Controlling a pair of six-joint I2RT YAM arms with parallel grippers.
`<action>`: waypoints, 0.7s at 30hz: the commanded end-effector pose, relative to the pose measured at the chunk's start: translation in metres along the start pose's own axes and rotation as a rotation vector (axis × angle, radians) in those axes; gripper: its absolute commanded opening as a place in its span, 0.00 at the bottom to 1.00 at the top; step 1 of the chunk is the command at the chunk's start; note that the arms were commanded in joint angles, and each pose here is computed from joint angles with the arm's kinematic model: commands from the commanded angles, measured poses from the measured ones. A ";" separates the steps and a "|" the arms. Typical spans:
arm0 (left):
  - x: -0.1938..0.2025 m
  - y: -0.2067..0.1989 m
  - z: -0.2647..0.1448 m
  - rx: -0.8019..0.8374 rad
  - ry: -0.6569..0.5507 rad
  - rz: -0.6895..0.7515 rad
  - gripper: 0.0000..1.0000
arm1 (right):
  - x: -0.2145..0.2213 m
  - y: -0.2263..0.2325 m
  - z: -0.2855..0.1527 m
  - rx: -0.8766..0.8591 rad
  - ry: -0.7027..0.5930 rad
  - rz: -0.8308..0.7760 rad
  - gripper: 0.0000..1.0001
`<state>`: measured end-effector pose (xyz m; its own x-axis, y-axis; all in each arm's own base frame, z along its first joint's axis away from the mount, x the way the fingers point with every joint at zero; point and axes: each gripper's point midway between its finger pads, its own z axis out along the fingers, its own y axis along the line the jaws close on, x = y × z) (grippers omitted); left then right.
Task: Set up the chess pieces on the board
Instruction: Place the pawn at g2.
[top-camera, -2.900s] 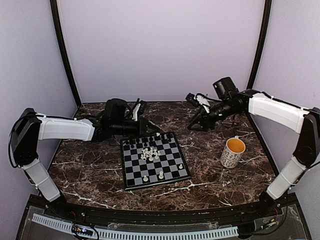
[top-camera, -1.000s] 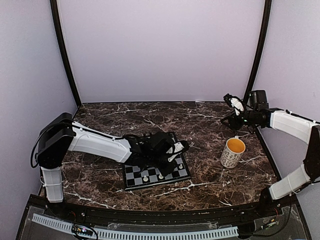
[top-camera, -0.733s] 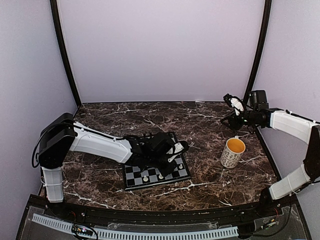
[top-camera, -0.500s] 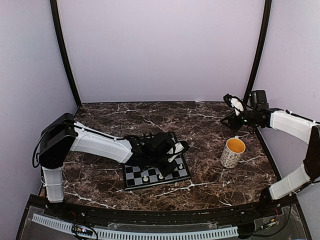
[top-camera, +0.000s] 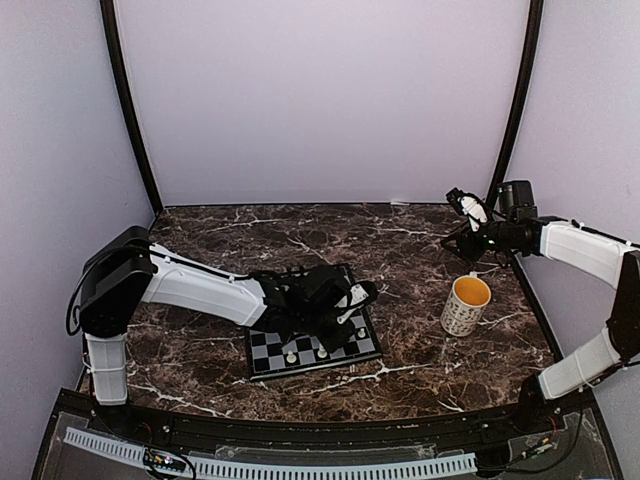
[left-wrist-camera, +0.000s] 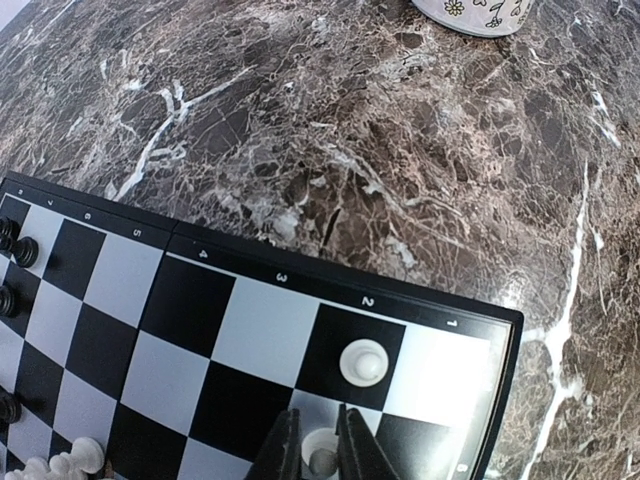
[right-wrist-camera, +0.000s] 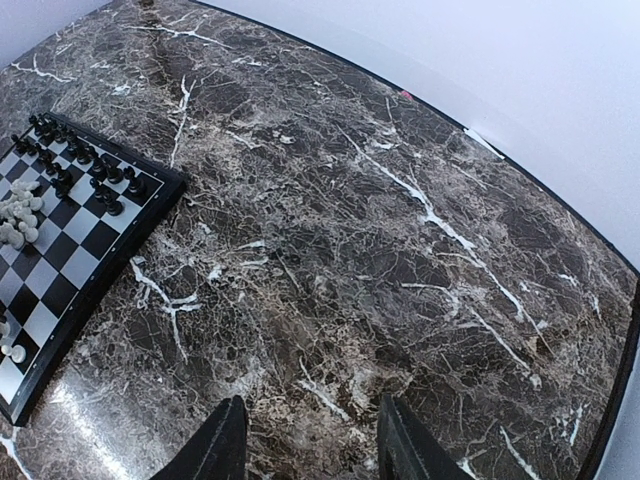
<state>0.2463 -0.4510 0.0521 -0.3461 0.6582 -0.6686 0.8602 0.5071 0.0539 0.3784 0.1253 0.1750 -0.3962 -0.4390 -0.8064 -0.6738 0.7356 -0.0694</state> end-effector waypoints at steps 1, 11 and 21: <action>-0.006 0.000 -0.005 -0.008 0.000 -0.022 0.17 | -0.005 -0.002 -0.004 0.007 -0.024 -0.010 0.46; -0.027 0.010 -0.028 -0.053 -0.061 -0.024 0.25 | -0.004 0.000 -0.003 0.000 -0.023 -0.007 0.46; -0.093 0.075 -0.105 -0.198 -0.241 -0.201 0.26 | -0.004 0.000 -0.003 -0.003 -0.024 -0.007 0.46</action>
<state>0.2694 -0.4367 0.1413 -0.3344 0.5277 -0.7808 0.7854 0.6139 0.0786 0.3780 0.1260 0.1751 -0.3952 -0.4380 -0.8075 -0.6766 0.7333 -0.0666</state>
